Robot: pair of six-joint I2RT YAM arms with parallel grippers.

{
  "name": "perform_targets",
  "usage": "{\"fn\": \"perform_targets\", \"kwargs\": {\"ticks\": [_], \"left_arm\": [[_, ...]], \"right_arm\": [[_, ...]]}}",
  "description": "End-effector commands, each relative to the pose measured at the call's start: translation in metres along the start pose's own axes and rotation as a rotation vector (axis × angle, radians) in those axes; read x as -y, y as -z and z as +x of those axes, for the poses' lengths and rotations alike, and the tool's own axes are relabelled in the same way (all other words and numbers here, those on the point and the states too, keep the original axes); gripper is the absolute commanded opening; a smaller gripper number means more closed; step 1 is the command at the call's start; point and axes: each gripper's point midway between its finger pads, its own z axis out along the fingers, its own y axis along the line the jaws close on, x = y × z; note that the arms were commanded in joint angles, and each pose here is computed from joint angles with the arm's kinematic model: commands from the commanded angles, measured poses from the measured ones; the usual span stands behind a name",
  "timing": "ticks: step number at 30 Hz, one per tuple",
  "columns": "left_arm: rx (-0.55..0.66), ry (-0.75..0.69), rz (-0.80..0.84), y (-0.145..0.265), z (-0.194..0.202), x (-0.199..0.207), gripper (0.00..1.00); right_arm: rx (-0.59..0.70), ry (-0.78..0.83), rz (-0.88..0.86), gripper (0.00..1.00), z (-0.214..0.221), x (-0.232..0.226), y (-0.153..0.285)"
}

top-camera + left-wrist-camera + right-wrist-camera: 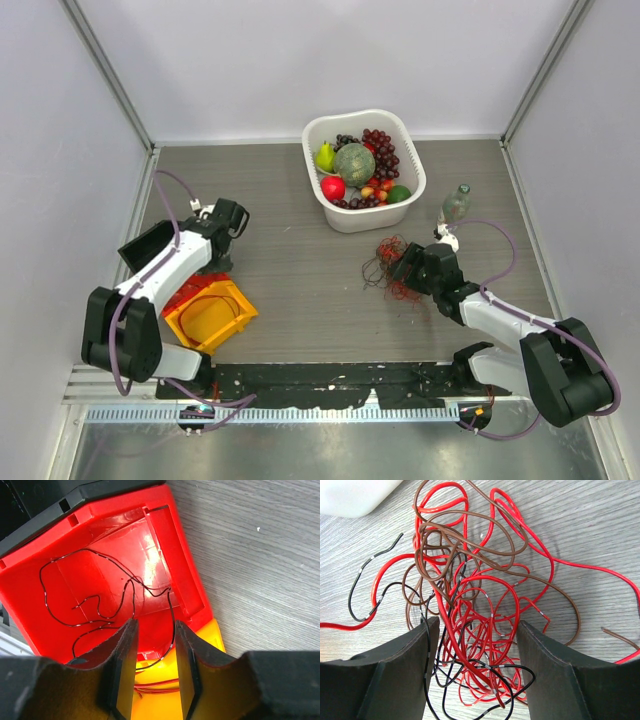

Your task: Untangle the cables

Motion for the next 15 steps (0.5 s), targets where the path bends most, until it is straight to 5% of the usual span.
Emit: {"fn": "perform_targets", "kwargs": {"ticks": [1, 4, 9, 15], "left_arm": [[0.003, -0.006, -0.035, -0.001, -0.007, -0.001, 0.38], [-0.010, -0.016, -0.046, -0.005, -0.007, 0.001, 0.39], [0.051, 0.030, -0.037, 0.000, -0.019, 0.000, 0.16], [0.102, 0.098, 0.007, 0.010, -0.033, 0.006, 0.11]], "right_arm": [[-0.059, 0.013, 0.027, 0.68, 0.018, 0.011, 0.003], [-0.052, 0.013, 0.033, 0.68, 0.016, 0.013, 0.004], [-0.044, 0.007, 0.019, 0.68, 0.015, 0.011, 0.006], [-0.057, 0.009, 0.019, 0.68, 0.018, 0.011, 0.005]]}}
